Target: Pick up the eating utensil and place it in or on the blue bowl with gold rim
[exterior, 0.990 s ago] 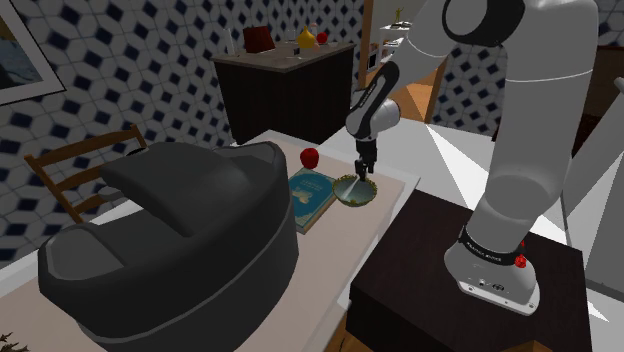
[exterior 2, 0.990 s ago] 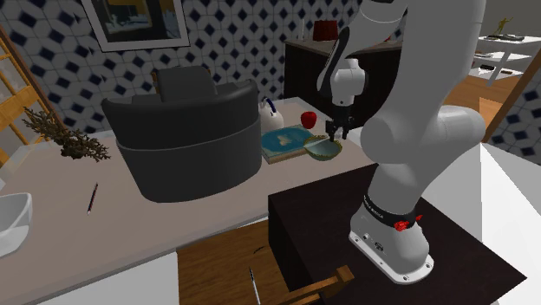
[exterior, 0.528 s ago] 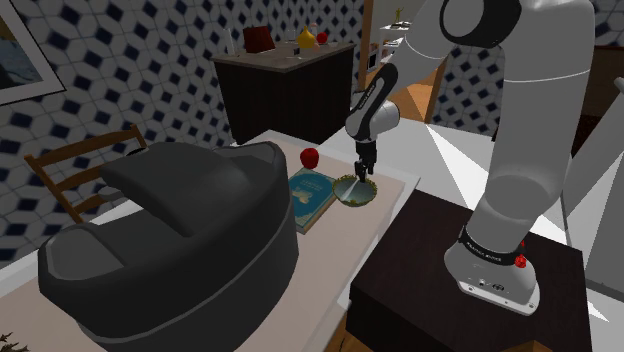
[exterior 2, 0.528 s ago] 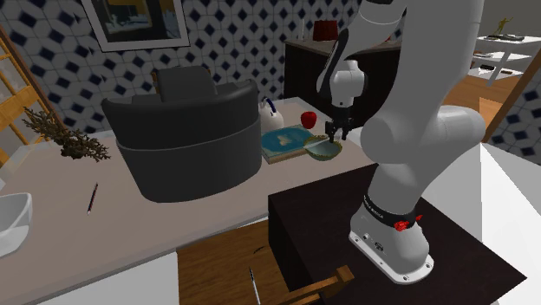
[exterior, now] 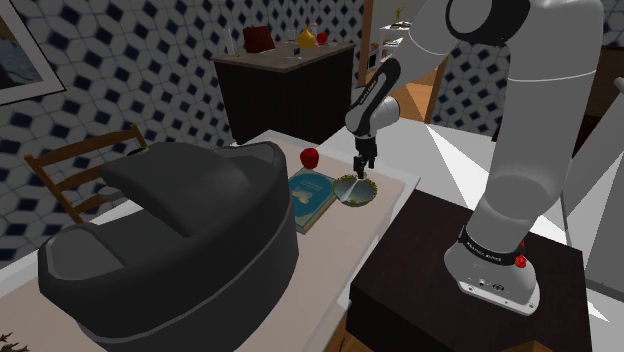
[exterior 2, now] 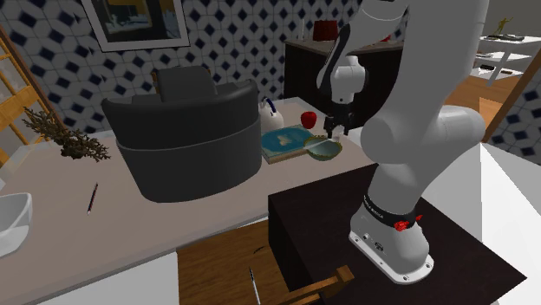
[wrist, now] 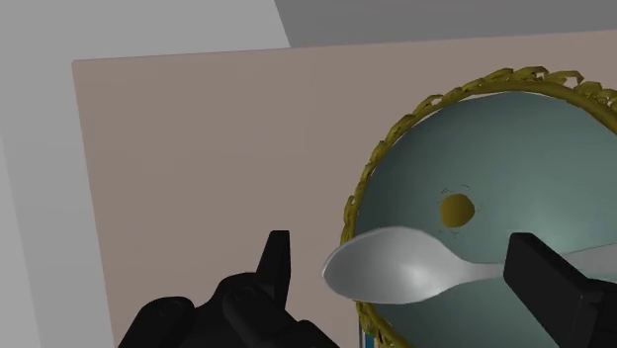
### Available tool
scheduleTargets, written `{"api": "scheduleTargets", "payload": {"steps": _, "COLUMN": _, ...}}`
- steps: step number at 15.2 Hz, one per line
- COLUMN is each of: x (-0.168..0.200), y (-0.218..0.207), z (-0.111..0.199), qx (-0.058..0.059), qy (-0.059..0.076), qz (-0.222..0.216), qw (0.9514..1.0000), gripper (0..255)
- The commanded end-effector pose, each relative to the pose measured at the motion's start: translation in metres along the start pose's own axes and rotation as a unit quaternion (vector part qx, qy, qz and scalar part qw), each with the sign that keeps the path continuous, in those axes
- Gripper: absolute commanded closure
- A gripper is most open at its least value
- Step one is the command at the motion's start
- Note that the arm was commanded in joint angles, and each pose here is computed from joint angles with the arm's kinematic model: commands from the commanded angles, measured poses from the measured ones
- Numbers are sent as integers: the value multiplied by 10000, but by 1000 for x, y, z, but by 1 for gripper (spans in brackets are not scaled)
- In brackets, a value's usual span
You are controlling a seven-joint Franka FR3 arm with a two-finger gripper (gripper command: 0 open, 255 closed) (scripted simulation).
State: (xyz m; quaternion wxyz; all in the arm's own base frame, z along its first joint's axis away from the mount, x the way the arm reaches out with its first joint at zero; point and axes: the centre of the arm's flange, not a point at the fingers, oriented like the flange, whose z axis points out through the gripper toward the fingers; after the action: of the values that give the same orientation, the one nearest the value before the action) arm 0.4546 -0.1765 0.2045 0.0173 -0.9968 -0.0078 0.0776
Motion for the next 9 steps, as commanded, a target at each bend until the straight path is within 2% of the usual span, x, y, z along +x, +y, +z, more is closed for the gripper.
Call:
{"api": "scheduleTargets", "payload": {"steps": 1, "x": -1, "y": 1, "z": -24, "qx": 2, "qy": -4, "qz": 1, "qw": 10000, "gripper": 0}}
{"api": "scheduleTargets", "payload": {"steps": 2, "x": -1, "y": 1, "z": -34, "qx": 2, "qy": -4, "qz": 1, "qw": 10000, "gripper": 0}}
{"api": "scheduleTargets", "payload": {"steps": 9, "x": -1, "y": 1, "z": -34, "qx": 2, "qy": -4, "qz": 1, "qw": 10000, "gripper": 0}}
